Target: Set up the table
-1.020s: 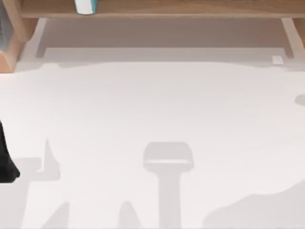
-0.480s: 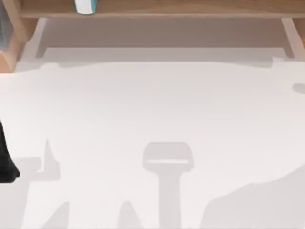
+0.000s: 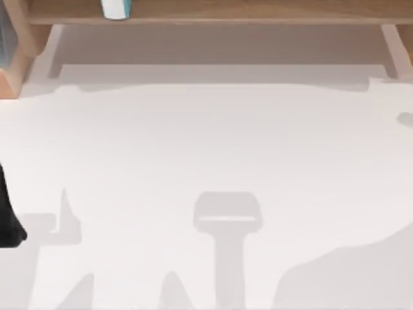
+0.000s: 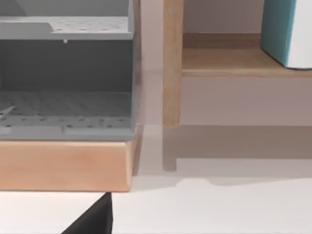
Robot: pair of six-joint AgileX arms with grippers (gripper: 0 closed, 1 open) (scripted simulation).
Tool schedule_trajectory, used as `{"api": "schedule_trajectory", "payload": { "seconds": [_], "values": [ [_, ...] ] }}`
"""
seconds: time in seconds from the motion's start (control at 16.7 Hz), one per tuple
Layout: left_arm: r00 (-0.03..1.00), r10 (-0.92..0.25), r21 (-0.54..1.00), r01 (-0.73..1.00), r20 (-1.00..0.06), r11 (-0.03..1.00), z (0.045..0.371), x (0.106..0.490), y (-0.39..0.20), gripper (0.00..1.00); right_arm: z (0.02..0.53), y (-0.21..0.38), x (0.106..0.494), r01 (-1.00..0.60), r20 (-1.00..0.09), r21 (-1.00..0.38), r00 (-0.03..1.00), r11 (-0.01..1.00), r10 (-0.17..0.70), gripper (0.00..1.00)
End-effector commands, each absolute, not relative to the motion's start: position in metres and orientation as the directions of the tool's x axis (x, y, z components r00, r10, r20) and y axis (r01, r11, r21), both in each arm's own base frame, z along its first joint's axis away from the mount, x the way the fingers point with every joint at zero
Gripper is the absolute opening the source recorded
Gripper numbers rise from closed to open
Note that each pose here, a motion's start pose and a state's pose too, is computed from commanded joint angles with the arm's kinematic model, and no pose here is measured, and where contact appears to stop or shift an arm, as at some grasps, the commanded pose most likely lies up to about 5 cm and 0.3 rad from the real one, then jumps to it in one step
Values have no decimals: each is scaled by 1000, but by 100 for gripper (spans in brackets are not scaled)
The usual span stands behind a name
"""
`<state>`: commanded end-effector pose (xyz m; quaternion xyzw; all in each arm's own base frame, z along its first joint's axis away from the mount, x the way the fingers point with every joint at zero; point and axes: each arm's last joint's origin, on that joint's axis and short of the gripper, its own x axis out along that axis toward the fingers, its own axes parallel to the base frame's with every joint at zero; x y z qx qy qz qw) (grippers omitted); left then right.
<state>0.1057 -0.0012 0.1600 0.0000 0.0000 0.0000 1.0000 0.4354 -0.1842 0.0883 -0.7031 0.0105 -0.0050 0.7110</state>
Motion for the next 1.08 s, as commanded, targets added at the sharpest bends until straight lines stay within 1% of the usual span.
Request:
{"api": "schedule_trajectory", "payload": {
  "seconds": [0.3,0.36,0.78,0.84,0.96,1.08],
  "values": [
    [1000,0,0,0,0,1000,160,106,-1,100,88,-184,435,-8,-8,-1000,1000,11,-22,98],
    [1000,0,0,0,0,1000,160,106,-1,100,88,-184,435,-8,-8,-1000,1000,11,-22,100],
    [1000,0,0,0,0,1000,160,106,-1,100,88,-184,435,-8,-8,-1000,1000,11,-22,100],
    [1000,0,0,0,0,1000,160,106,-1,100,74,-185,428,-56,-57,-998,998,38,-29,100],
    [1000,0,0,0,0,1000,160,106,-1,100,77,-183,428,-57,-58,-997,998,45,-27,100],
    [1000,0,0,0,0,1000,160,106,-1,100,89,-175,425,-62,-64,-995,998,82,-20,100]
  ]
}}
